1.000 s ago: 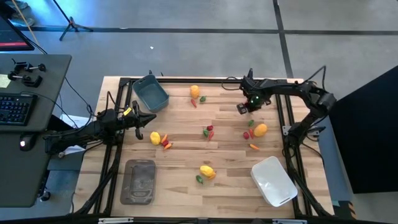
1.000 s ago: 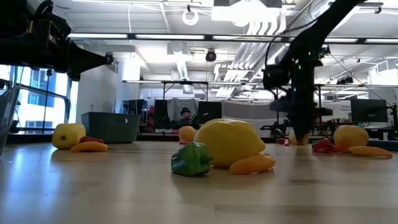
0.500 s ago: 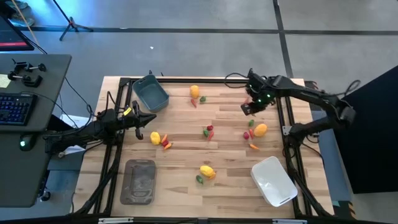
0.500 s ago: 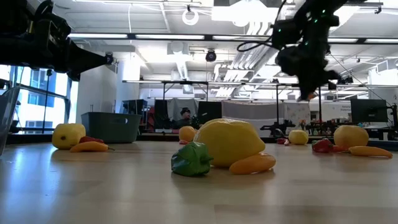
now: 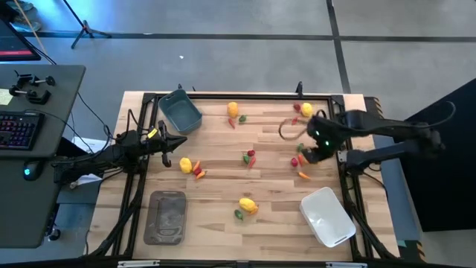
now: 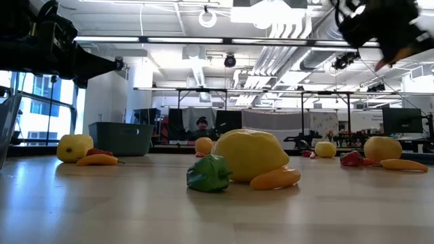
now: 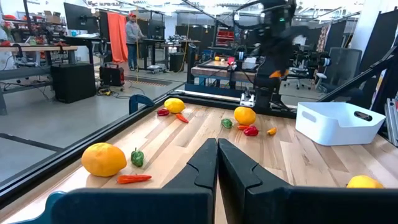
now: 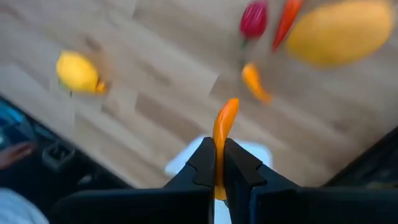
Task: Sort produce into baskets
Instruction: Put the light orange chilli pepper into the white bin
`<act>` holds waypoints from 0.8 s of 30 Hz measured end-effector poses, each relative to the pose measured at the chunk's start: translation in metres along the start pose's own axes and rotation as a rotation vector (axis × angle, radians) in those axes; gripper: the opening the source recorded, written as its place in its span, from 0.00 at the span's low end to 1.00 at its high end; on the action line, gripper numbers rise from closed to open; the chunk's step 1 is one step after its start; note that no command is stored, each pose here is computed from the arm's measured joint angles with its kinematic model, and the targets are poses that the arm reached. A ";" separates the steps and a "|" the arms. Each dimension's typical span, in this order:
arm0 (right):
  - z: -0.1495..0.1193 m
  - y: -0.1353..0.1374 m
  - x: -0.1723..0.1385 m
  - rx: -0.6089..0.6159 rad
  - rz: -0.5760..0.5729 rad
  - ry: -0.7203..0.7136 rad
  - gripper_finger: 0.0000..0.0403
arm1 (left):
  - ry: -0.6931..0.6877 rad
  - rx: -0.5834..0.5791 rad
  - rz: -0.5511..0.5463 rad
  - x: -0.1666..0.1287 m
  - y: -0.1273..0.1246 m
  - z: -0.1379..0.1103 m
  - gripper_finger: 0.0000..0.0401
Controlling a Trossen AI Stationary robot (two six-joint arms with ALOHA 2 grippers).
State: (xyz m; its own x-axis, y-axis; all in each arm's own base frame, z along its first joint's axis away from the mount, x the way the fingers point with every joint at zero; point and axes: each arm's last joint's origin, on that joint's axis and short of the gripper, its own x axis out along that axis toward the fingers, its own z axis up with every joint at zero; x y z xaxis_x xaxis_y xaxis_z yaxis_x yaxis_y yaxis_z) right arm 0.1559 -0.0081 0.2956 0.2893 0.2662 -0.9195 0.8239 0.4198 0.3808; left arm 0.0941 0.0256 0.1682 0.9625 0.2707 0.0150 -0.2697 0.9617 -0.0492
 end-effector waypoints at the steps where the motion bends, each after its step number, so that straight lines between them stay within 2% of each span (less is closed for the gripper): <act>1: -0.007 0.002 0.001 -0.001 0.003 0.013 0.01 | 0.000 0.000 0.000 0.000 0.000 0.000 0.00; 11: -0.060 0.022 0.019 0.088 -0.087 0.153 0.01 | 0.000 0.000 0.000 0.000 0.000 0.000 0.00; 19: -0.079 0.030 0.035 0.026 -0.106 0.191 0.01 | 0.000 0.000 0.000 0.000 0.000 0.000 0.00; 24: -0.085 0.018 0.075 -0.018 -0.047 0.218 0.01 | 0.000 0.000 0.000 0.000 0.000 0.000 0.00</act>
State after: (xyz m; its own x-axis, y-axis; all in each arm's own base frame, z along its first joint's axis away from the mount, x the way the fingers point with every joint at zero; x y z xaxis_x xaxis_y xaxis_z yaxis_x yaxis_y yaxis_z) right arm 0.1506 0.0930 0.2421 0.1371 0.4265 -0.8941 0.8246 0.4510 0.3416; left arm 0.0941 0.0256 0.1683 0.9627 0.2703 0.0151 -0.2693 0.9618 -0.0492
